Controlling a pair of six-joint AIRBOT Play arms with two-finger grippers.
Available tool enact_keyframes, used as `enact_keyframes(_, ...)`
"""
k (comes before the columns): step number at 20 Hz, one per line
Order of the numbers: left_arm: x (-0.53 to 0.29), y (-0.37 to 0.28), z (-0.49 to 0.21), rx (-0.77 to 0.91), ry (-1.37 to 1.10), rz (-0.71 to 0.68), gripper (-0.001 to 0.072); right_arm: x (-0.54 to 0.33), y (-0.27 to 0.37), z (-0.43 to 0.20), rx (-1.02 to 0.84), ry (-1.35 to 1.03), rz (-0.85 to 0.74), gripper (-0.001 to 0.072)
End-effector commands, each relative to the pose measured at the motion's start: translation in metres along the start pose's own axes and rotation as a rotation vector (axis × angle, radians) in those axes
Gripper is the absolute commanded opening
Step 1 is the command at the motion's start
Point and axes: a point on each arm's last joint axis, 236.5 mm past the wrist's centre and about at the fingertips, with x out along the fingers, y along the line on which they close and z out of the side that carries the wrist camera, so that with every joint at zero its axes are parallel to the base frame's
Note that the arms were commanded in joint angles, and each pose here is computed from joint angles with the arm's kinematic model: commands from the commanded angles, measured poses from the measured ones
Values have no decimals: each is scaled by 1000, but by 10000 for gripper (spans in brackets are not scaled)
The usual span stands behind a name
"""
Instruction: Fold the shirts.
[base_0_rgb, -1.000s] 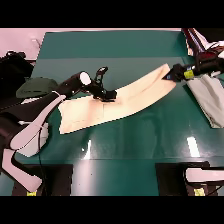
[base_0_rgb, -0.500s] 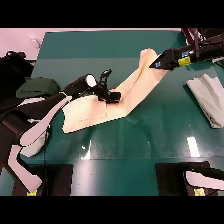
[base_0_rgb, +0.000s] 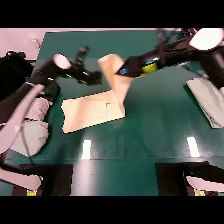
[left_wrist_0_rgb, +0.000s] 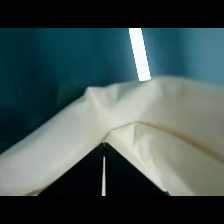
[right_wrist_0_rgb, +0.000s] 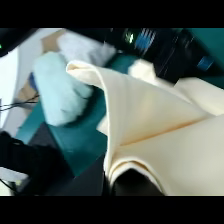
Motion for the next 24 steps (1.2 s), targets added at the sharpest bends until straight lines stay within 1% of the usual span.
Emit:
enact_keyframes(1, -115, 53, 49, 32, -200, 159, 22, 84, 63, -8, -17, -43, 125, 19)
enact_keyframes(2, -147, 63, 58, 30, -262, 199, 22, 115, 70, -17, -12, -48, 132, 37)
enact_keyframes(3, -173, 70, 65, 25, -312, 226, 22, 146, 72, -26, -7, -54, 129, 192)
enact_keyframes(4, -196, 74, 69, 17, -357, 245, 22, 170, 70, -34, 3, -59, 120, 269)
enact_keyframes(5, -212, 76, 71, 13, -387, 258, 22, 192, 65, -46, 19, -43, 113, 329)
enact_keyframes(6, -223, 77, 72, 11, -408, 267, 22, 204, 58, -56, 32, -5, 112, 356)
enact_keyframes(9, -228, 76, 66, 34, -391, 273, 22, 188, 28, -56, 22, 74, 90, 354)
enact_keyframes(11, -223, 75, 57, 33, -349, 265, 22, 151, -20, -48, 6, 73, -20, 354)
enact_keyframes(13, -222, 74, 55, 46, -336, 262, 22, 108, -87, -57, 29, 88, -170, 355)
enact_keyframes(14, -221, 71, 55, 42, -336, 250, 22, 87, -123, -71, 62, 126, -242, 417)
enact_keyframes(15, -221, 69, 55, 41, -339, 240, 22, 68, -158, -90, 146, 171, -294, 594)
enact_keyframes(16, -219, 67, 56, 38, -337, 225, 22, 56, -183, -108, 240, 214, -311, 635)
enact_keyframes(17, -216, 64, 56, 29, -337, 205, 22, 49, -206, -124, 338, 243, -310, 633)
enact_keyframes(19, -211, 60, 56, 16, -329, 177, 22, 55, -234, -138, 470, 259, -283, 623)
enact_keyframes(21, -206, 60, 53, 20, -310, 168, 22, 74, -247, -143, 497, 288, -272, 622)
enact_keyframes(24, -205, 60, 51, 24, -300, 165, 22, 118, -236, -136, 509, 312, -189, 622)
